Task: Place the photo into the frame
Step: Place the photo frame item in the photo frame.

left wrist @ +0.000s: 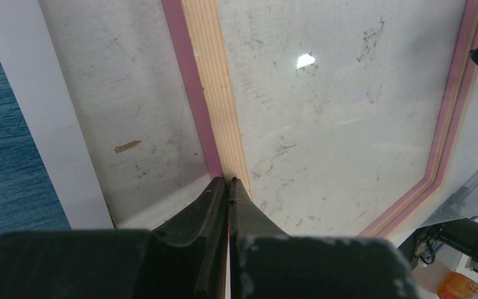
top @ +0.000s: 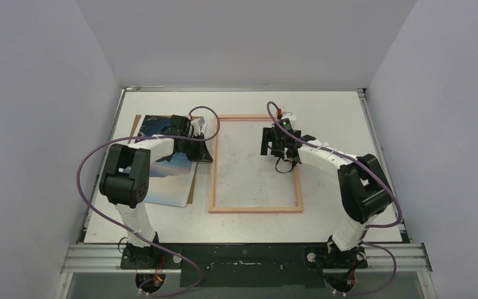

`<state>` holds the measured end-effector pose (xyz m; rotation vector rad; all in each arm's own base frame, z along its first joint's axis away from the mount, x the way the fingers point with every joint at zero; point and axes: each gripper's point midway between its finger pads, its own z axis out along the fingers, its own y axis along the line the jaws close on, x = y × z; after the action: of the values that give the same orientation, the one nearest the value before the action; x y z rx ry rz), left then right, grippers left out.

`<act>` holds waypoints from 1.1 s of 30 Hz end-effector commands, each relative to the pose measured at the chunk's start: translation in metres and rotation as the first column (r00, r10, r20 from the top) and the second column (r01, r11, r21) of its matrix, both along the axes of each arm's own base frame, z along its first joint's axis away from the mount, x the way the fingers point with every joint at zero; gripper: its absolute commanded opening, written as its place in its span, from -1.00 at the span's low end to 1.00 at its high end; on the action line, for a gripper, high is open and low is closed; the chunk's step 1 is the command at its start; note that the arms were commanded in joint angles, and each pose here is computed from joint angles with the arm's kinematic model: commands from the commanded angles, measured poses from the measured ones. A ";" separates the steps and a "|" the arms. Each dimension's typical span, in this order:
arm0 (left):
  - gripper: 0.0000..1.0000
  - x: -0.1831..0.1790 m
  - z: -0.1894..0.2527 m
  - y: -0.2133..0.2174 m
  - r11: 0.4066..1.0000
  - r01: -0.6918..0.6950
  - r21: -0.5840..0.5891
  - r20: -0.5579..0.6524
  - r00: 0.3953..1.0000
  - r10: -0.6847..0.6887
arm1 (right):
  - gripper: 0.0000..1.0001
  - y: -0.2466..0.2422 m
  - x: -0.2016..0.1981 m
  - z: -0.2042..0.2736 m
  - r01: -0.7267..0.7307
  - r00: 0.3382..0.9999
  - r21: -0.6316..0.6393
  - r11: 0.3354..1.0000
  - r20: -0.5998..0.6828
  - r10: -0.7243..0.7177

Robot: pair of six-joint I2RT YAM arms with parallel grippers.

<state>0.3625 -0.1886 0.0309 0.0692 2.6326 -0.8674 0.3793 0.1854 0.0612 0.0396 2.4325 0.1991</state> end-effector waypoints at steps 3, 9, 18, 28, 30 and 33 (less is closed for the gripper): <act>-1.00 -0.004 -0.006 0.000 1.000 0.010 0.013 -0.015 1.000 -0.010 | 0.80 0.005 0.010 0.019 0.000 0.999 -0.049 0.999 0.045 0.002; -1.00 -0.005 -0.007 0.001 1.000 0.009 0.014 -0.016 1.000 -0.009 | 0.80 0.002 0.011 0.026 0.003 0.998 -0.066 0.998 0.064 0.002; -1.00 -0.005 -0.007 0.001 1.000 0.010 0.015 -0.016 1.000 -0.009 | 0.80 0.005 0.012 0.039 -0.022 0.997 -0.044 0.999 0.079 0.026; -1.00 -0.005 -0.008 0.003 1.000 0.007 0.017 -0.017 1.000 -0.007 | 0.80 0.002 0.011 0.039 -0.036 0.997 -0.060 0.998 0.065 0.040; -1.00 -0.006 -0.008 0.003 1.000 0.007 0.018 -0.018 1.000 -0.006 | 0.80 -0.001 0.011 0.041 -0.034 0.997 -0.063 0.997 0.066 0.038; -1.00 -0.006 -0.008 0.004 1.000 0.007 0.017 -0.018 1.000 -0.006 | 0.79 -0.003 0.011 0.045 -0.034 0.996 -0.054 0.998 0.075 0.038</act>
<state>0.3629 -0.1877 0.0312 0.0643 2.6316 -0.8717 0.3776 0.1820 0.0714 -0.0348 2.4454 0.1148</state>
